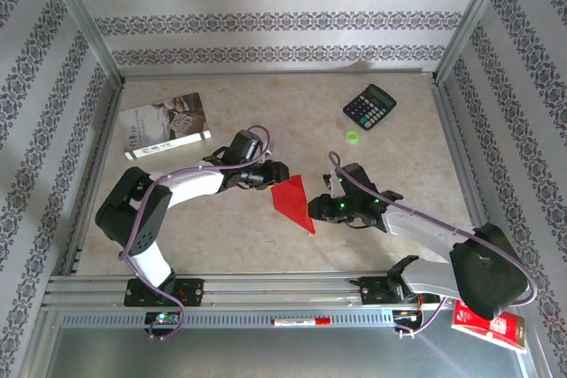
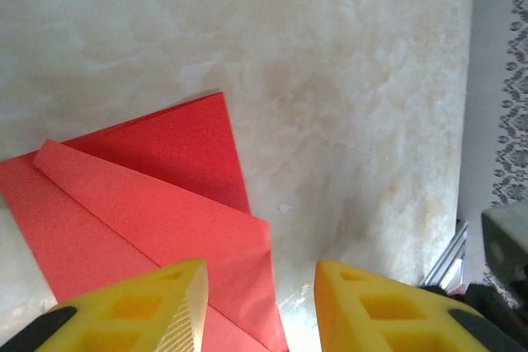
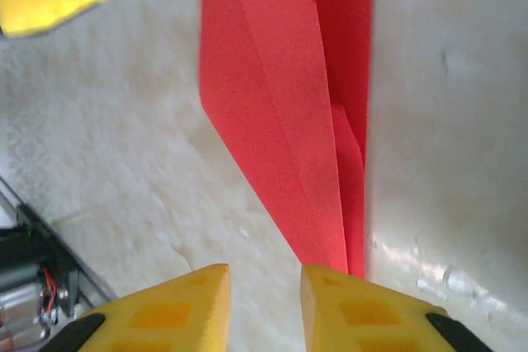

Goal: Fold a paper plane with a square sheet of paper (pick it up from the middle)
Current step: Fourth fold the wing at the center of the table, then turn over the paper at the center of the table.

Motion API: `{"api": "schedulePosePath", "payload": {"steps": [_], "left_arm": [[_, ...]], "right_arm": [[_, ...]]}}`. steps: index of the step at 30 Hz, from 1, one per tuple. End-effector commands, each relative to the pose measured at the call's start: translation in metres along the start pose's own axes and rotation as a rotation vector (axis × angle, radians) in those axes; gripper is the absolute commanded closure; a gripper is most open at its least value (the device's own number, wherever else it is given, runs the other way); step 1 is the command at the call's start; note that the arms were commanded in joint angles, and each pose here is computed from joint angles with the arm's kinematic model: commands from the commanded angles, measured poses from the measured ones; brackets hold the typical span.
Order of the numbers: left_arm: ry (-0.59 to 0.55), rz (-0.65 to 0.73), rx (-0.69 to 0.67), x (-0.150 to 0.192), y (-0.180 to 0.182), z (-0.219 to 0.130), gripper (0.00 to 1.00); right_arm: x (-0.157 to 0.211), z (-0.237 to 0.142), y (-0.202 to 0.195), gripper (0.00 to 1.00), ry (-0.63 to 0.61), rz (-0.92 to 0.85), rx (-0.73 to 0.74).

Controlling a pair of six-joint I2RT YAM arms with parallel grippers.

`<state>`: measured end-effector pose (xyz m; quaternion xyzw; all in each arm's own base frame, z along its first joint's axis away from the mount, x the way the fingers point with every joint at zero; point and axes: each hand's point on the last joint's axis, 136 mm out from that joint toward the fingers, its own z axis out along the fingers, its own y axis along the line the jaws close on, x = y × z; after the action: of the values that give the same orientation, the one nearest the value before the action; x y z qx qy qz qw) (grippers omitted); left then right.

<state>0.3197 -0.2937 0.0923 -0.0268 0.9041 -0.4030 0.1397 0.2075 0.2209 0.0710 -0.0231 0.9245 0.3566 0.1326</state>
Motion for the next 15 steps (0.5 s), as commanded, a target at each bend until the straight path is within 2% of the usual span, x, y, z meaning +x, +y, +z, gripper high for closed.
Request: {"api": "schedulePosePath", "payload": {"steps": [1,6,15], "left_arm": [[-0.022,0.011,-0.036,0.003,0.008,-0.017,0.59],[-0.033,0.006,-0.041,0.006,0.012,-0.027,0.56],[-0.043,-0.028,-0.056,0.006,0.027,-0.035,0.56]], "right_arm": [[-0.025,-0.001,-0.009,0.68,-0.062,-0.085,0.112],[-0.039,0.019,-0.005,0.62,-0.008,-0.144,0.130],[-0.045,0.054,-0.012,0.60,0.073,-0.188,0.158]]}}
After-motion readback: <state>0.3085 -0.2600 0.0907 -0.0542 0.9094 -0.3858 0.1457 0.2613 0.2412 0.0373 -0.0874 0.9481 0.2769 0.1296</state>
